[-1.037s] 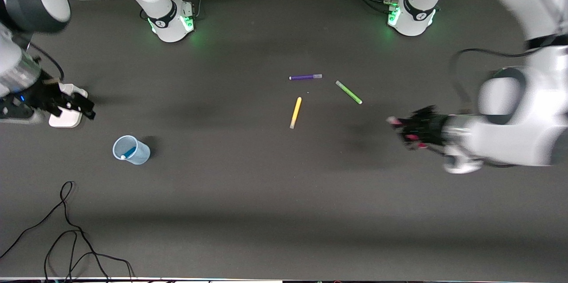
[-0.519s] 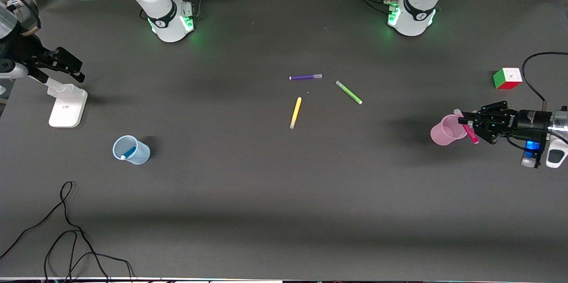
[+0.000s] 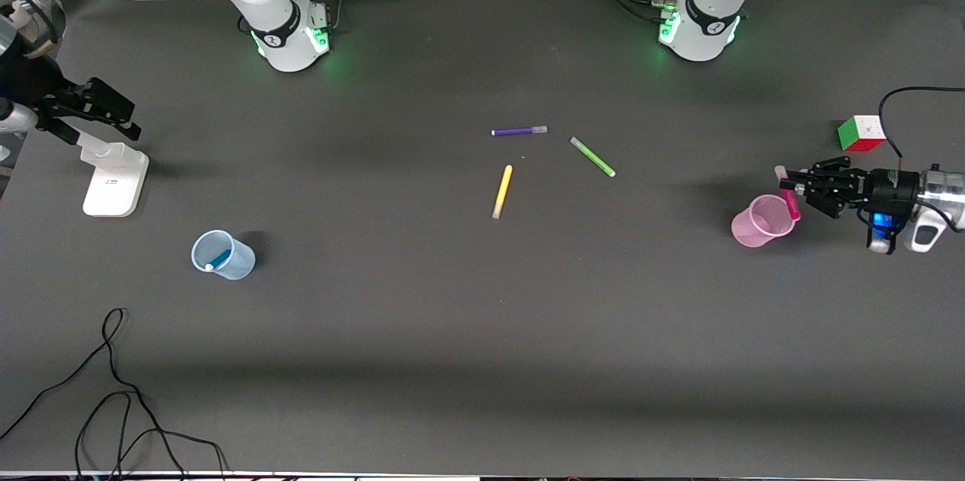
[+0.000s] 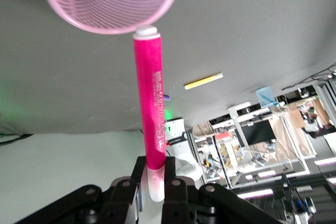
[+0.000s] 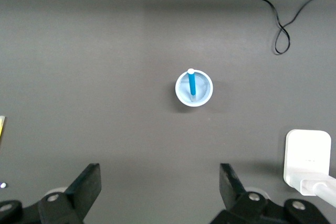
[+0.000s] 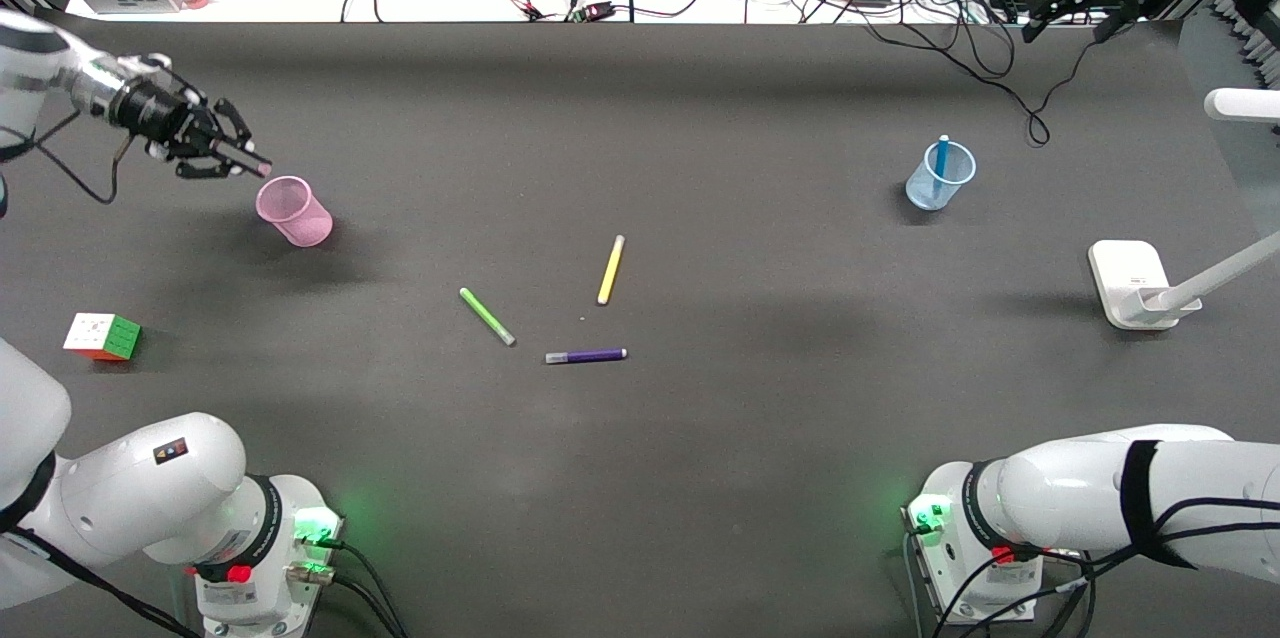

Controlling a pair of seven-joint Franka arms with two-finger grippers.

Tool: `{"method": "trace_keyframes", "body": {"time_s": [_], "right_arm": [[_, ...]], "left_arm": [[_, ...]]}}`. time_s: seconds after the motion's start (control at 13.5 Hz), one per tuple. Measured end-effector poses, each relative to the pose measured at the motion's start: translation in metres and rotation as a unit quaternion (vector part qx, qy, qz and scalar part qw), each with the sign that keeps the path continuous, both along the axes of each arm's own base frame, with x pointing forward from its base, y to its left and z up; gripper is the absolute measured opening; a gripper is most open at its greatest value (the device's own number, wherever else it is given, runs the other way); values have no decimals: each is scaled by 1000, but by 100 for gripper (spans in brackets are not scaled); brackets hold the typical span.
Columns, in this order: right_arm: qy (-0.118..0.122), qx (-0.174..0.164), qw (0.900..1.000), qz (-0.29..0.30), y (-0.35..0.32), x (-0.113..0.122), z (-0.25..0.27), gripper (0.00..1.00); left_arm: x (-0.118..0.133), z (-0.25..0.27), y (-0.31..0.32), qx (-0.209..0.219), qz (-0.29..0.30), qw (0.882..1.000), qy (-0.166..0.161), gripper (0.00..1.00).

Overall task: Place pink and blue markers in matching cups
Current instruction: 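Carry the pink marker over the pink cup with the left gripper, then release the pink marker into the pink cup and lift the left gripper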

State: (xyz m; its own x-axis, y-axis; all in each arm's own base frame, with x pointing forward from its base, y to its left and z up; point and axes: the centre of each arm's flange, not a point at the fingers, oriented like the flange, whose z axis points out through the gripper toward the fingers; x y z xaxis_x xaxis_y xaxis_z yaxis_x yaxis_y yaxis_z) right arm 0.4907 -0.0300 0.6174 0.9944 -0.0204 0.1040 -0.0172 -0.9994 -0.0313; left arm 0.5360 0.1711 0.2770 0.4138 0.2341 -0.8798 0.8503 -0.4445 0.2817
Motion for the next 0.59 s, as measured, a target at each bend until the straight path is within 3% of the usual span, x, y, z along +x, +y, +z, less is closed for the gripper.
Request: {"method": "trace_keyframes", "body": {"time_s": [0.3, 0.59], "right_arm": [[14, 7, 1000, -20, -23, -5, 1, 100], [11, 10, 999, -30, -35, -8, 5, 100]], "left_arm": [[-7, -31, 4, -15, 15, 1000, -1, 17], [-8, -58, 1, -31, 14, 999, -8, 17]]}}
